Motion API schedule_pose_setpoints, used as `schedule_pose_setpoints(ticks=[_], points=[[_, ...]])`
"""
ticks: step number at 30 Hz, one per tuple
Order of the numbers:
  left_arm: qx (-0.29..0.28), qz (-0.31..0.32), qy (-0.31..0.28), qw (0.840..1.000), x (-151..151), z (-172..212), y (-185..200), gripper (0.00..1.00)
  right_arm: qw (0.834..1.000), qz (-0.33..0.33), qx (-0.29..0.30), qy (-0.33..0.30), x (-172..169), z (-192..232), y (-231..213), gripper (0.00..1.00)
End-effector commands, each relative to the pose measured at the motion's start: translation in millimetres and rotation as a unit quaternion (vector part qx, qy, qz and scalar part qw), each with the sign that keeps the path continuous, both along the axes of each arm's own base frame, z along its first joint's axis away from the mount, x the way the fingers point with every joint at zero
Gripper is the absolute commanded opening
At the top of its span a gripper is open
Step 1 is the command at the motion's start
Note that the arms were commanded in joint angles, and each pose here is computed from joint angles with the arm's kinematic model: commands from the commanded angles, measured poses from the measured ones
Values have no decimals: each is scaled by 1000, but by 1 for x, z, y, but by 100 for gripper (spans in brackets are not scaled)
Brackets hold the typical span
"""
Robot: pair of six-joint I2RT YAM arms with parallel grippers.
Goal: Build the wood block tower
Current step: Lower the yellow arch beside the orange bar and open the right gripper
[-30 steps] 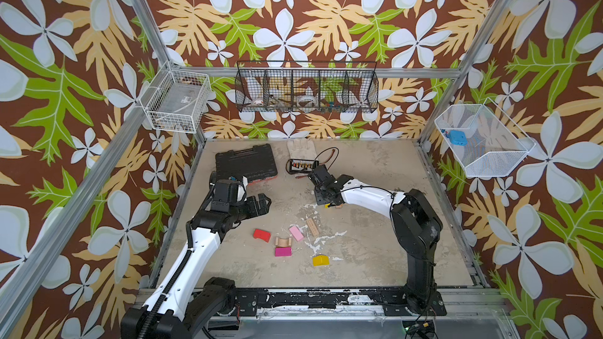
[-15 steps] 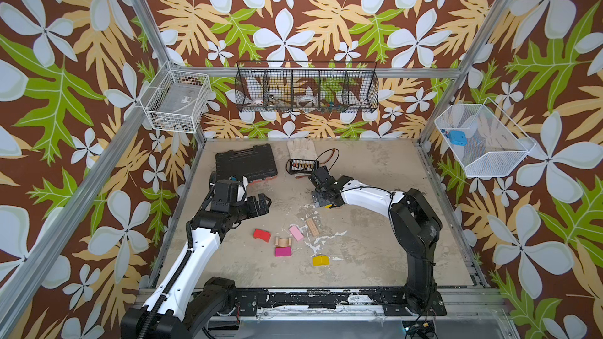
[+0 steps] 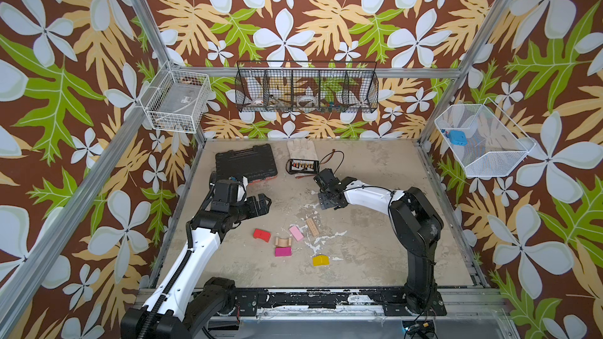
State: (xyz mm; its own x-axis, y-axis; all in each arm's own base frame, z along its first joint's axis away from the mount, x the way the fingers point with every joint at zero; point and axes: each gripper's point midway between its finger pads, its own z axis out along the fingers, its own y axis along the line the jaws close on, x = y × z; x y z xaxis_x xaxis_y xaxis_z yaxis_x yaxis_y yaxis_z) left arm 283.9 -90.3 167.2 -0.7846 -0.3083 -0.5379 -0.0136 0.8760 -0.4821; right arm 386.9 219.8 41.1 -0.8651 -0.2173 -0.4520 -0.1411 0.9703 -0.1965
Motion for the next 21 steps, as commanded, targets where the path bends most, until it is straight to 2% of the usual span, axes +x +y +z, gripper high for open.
schedule_pose_setpoints(ticks=[1, 21], points=[[-3, -1, -6, 1000, 1, 2, -1, 100, 1000, -1, 5, -9, 2, 5, 1, 87], [-2, 0, -5, 1000, 1, 1, 0, 100, 1000, -10, 3, -15, -1, 7, -5, 79]])
